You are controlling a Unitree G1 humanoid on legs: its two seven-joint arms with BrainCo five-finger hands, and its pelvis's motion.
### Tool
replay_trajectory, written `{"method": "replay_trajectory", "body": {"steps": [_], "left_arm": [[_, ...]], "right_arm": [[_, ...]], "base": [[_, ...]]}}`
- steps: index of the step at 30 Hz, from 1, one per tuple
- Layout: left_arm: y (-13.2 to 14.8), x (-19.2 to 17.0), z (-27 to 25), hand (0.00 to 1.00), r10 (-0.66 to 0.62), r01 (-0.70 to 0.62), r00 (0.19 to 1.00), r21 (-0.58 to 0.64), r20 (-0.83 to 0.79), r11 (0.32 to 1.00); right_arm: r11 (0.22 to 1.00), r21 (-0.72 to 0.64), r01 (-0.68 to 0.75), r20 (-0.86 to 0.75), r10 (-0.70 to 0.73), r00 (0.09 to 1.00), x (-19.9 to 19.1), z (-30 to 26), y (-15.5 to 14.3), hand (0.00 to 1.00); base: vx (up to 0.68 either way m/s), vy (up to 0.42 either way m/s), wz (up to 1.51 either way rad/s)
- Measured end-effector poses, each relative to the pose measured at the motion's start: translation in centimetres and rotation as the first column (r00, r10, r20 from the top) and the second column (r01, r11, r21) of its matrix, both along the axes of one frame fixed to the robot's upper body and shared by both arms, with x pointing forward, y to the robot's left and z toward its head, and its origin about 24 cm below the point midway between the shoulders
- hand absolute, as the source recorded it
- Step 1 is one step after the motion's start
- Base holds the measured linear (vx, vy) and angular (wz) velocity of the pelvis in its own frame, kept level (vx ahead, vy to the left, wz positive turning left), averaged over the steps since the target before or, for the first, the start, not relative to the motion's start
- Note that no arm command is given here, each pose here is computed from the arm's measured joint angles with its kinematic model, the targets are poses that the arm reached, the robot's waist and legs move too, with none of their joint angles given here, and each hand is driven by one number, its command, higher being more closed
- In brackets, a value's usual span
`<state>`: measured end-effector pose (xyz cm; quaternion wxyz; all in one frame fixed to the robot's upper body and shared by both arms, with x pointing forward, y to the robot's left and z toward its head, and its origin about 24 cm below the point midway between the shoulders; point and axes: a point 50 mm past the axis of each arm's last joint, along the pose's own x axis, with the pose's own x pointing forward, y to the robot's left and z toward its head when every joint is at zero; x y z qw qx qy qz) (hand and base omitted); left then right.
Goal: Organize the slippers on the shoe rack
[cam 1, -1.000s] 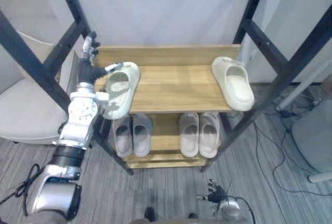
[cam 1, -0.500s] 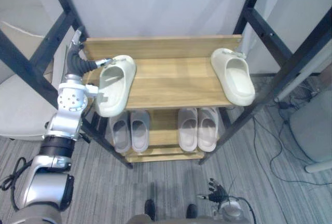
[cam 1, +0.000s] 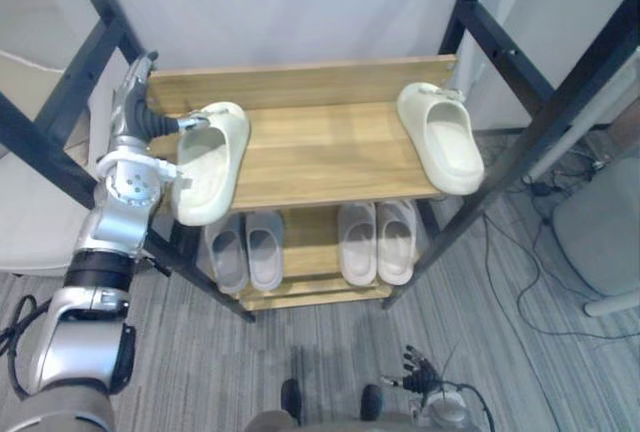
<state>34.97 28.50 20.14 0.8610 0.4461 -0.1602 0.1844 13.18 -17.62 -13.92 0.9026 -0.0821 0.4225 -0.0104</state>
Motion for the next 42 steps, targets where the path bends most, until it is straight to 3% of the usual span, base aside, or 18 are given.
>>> {"method": "replay_trajectory", "body": {"steps": [42], "left_arm": [[-1.7,-0.7,-1.9,0.00,-0.070,0.069,0.998,-0.034,-0.007,0.997]], "right_arm": [[1.000,-0.007,0.000,0.001,0.000,1.000,0.1,0.0,-0.1,0.00]], "base": [[0.00,0.001,0.01]]}}
